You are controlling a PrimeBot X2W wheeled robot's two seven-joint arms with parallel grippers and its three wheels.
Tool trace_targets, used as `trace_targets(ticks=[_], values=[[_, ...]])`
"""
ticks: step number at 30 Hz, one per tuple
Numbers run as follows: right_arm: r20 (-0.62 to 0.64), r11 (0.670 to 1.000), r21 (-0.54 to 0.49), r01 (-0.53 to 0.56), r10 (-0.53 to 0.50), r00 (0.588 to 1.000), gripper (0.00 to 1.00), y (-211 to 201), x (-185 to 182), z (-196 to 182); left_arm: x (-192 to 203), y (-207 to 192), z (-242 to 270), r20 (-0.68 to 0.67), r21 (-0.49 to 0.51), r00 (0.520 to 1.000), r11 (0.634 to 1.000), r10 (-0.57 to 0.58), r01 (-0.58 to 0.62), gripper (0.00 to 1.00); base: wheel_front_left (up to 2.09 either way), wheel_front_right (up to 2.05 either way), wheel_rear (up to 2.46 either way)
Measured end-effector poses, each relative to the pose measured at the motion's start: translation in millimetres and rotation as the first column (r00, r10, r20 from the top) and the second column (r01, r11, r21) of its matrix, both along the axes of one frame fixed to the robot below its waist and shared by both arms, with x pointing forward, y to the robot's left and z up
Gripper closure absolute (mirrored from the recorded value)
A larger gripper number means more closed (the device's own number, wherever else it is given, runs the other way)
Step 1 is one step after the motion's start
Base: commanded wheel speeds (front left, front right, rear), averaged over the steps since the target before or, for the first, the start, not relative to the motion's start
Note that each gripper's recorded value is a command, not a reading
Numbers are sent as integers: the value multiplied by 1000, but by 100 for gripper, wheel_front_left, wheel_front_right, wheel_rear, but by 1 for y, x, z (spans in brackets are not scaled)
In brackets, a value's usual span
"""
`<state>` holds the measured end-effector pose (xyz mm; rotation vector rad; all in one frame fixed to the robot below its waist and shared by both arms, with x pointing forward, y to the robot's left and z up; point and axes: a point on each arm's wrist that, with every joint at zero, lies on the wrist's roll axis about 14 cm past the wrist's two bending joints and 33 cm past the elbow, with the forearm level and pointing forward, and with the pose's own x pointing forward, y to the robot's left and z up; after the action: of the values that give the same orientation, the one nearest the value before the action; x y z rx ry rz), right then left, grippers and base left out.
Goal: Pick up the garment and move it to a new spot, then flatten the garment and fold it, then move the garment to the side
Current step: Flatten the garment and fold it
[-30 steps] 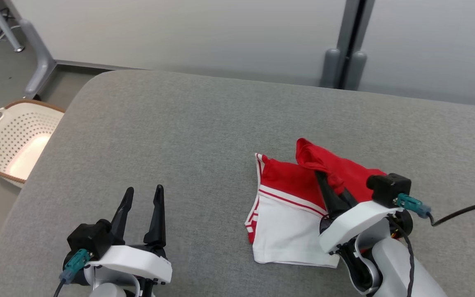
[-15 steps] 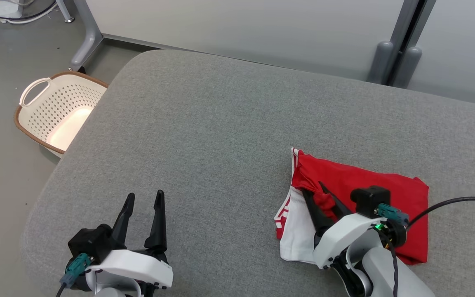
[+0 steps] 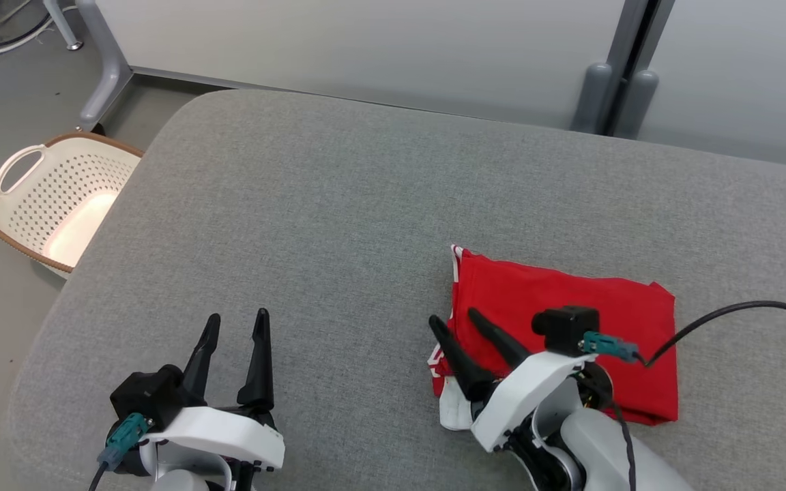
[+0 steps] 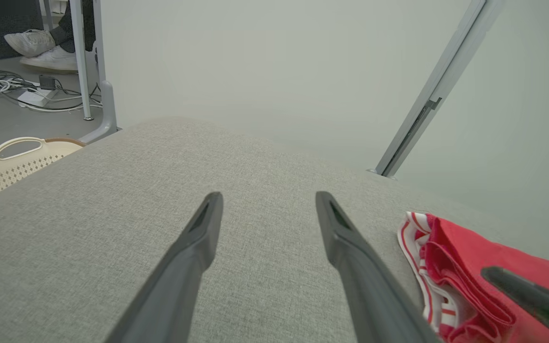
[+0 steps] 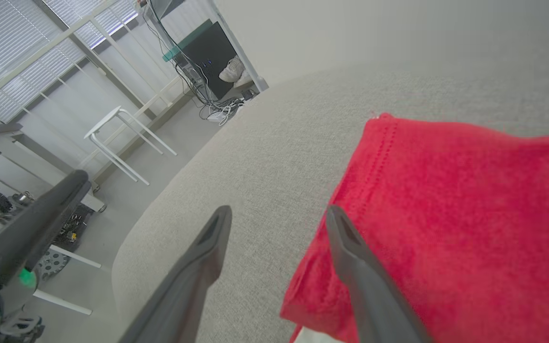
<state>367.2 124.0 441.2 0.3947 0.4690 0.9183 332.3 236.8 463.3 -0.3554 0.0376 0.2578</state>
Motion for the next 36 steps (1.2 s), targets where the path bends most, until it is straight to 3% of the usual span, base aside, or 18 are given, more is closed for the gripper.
trace_targets(ticks=[8,12,16,27,36], values=[[177,977,-30,210,-201,963,0,-63,62,20,14,-13,7,26,4,998,999,-48,48,0,0,0,0],[279,944,-71,322,-291,915,0,-115,86,26,24,-23,15,54,6,995,996,-84,84,0,0,0,0],[415,891,-126,435,-351,839,0,-174,105,37,35,-36,22,77,12,989,992,-126,125,0,0,0,0],[503,776,-138,616,-480,718,0,-255,81,39,55,-66,27,95,26,970,975,-223,222,0,0,0,0],[485,736,-130,664,-537,690,0,-264,59,30,55,-73,21,81,28,966,970,-245,243,0,0,0,0]])
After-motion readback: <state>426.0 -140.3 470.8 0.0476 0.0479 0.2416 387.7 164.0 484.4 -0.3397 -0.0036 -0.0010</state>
